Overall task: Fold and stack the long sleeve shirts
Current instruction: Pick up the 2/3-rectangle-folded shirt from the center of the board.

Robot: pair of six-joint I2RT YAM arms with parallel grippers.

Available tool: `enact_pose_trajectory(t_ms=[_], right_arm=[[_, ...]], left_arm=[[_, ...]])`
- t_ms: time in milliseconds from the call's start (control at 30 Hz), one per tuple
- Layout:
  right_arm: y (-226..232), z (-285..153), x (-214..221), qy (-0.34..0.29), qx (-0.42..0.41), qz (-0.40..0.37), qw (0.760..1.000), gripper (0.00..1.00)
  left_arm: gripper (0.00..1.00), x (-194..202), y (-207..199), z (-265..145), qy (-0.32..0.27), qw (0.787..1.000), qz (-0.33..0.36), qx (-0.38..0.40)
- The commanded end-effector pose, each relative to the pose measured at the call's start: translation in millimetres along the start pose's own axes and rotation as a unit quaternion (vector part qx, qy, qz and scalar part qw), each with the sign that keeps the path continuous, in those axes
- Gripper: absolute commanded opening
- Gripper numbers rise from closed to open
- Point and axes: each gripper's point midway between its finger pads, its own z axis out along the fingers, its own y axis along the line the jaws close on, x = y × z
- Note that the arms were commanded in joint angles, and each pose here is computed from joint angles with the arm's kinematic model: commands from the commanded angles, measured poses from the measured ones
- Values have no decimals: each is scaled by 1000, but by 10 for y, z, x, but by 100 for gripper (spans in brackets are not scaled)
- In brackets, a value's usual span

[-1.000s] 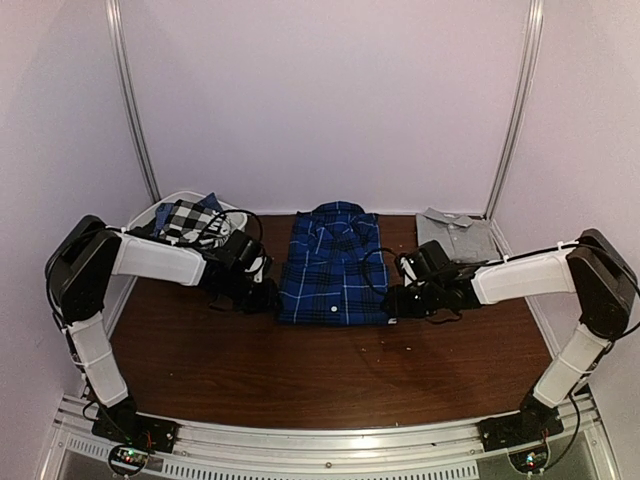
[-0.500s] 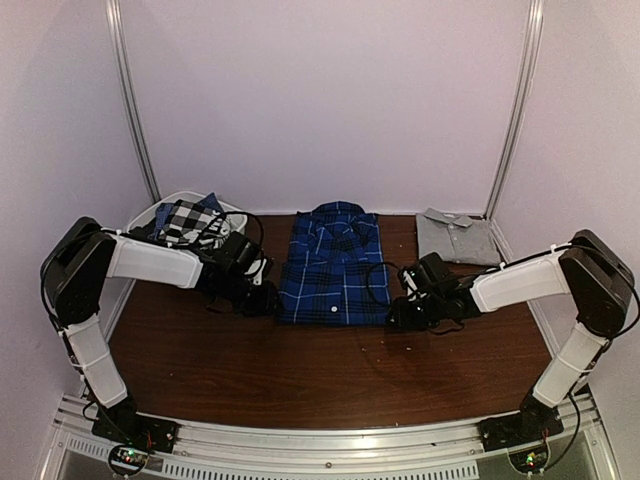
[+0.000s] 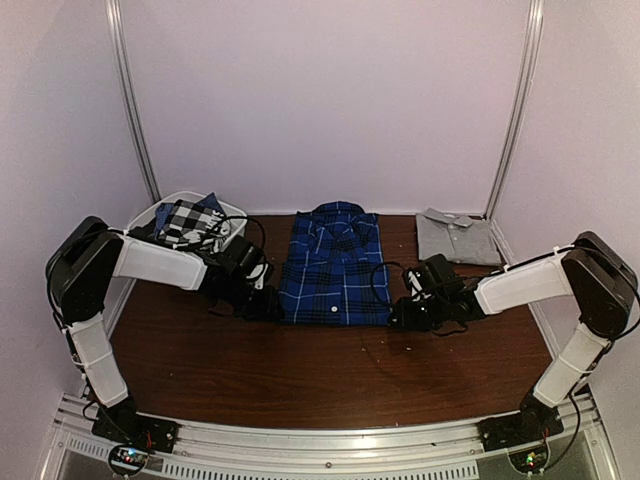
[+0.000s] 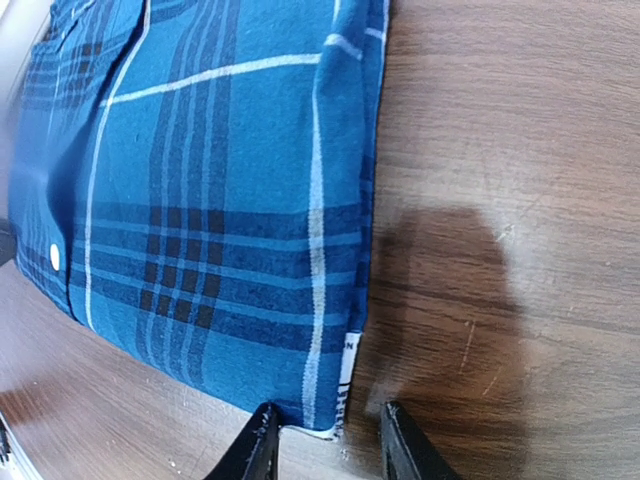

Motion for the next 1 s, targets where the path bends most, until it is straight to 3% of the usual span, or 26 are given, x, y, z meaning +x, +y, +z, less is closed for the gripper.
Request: enact_pose_trajectory(t_ms=[0,967], right_arm=[[29,-66,-87,-18,-38,30,999,35],[23,76,80,0,-74,64,995,27]], left_arm=[[37,80,-4,71,11,1000,7,-6],[36,345,3,110,46,999,-23,11]])
